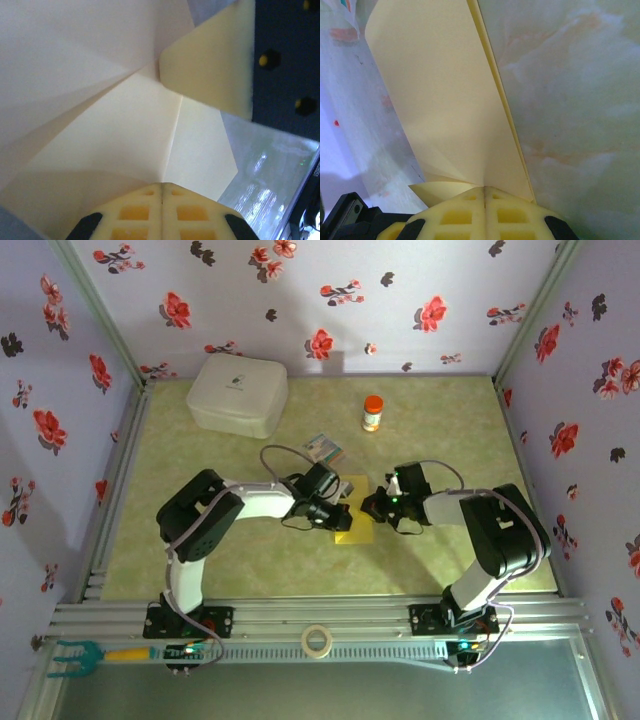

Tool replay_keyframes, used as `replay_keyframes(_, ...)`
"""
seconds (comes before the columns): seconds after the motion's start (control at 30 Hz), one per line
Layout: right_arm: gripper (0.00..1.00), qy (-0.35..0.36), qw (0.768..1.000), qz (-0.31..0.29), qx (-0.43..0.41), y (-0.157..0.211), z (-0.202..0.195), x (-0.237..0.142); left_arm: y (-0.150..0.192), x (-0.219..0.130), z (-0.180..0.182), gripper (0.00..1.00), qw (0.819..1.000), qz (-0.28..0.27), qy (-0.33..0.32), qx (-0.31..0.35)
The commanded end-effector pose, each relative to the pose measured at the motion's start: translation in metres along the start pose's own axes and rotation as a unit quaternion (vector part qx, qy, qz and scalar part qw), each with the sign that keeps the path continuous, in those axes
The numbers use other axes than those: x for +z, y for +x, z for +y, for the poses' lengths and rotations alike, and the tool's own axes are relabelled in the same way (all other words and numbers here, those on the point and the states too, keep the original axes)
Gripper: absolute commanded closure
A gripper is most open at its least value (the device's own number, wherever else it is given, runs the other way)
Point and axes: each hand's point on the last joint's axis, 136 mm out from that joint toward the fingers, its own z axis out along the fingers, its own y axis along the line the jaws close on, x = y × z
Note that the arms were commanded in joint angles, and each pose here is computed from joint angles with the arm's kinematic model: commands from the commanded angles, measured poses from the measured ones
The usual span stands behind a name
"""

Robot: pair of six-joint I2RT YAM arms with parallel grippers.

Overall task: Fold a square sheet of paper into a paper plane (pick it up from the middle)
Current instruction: Fold the triangle a second time at the center of the table.

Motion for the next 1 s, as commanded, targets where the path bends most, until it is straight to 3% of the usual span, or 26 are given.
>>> replay_keyframes(0.0, 1.00, 0.082, 0.996, 0.007, 0.044, 0.014, -0.047, 0.005, 0.032, -0.004, 0.015, 0.97, 0.999, 0.043, -0.031, -0.001)
replay_keyframes(0.33, 1.00, 0.085, 0.995, 0.008, 0.045, 0.014, -0.048, 0.005, 0.048, -0.014, 0.009, 0.94, 0.997, 0.066, -0.034, 0.030)
replay_keyframes(0.57, 1.00, 0.084, 0.995, 0.008, 0.045, 0.014, -0.048, 0.005, 0.067, -0.020, 0.026, 0.94, 0.992, 0.082, -0.082, 0.040)
replay_keyframes(0.8, 1.00, 0.075, 0.996, 0.008, 0.042, 0.013, -0.043, 0.005, 0.049, -0.031, 0.000, 0.94, 0.996, 0.051, -0.047, 0.054)
replay_keyframes(0.97, 1.00, 0.055, 0.998, 0.005, 0.037, 0.009, -0.032, 0.004, 0.018, -0.048, -0.030, 0.94, 0.997, -0.017, 0.005, 0.069)
